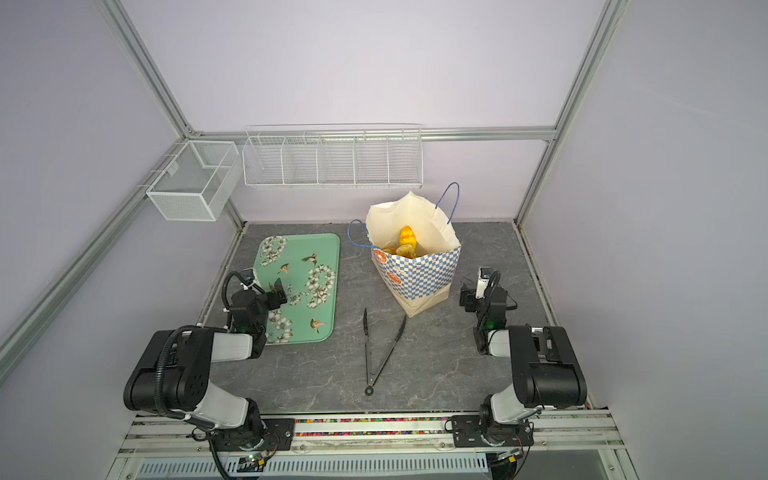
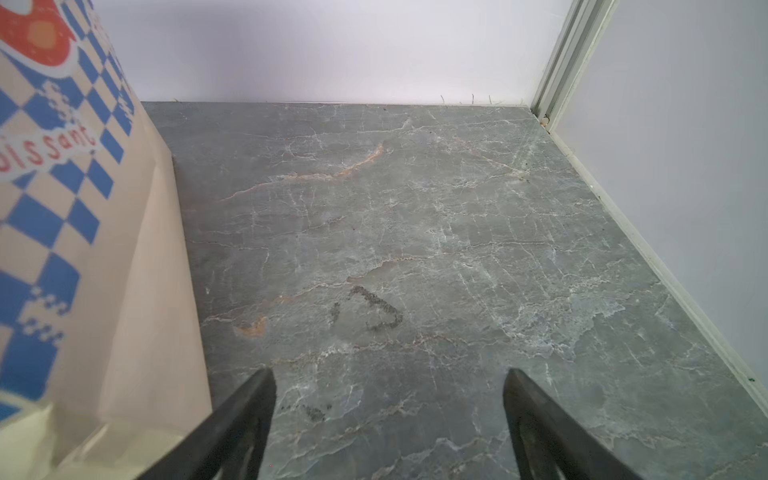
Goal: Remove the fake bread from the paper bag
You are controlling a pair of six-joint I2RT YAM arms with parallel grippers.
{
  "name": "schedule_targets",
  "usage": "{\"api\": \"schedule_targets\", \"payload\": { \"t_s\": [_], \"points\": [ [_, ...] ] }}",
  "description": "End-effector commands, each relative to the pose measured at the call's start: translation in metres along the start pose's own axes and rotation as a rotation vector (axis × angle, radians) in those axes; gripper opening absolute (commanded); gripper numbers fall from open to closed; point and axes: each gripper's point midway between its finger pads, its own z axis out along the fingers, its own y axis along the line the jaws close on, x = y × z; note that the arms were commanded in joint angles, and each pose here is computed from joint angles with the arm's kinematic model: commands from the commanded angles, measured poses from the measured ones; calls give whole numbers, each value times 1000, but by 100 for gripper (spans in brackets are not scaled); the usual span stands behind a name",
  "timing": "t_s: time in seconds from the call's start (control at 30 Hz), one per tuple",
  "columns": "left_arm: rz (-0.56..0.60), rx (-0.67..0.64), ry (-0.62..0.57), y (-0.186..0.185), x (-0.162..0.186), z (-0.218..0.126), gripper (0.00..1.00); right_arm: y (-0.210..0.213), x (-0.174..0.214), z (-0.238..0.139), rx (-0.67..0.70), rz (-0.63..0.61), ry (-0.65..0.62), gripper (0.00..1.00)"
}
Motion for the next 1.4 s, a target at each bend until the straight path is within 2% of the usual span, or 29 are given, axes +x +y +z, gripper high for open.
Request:
{"api": "schedule_targets", "payload": {
  "t_s": [0.0,1.37],
  "points": [
    [9,-4,-21,-2,-8,4,99,0,-7,1,7,-20,-15,88],
    [22,11,-13,-5,-8,5,99,0,-7,1,8,-19,-16,88]
  ]
}}
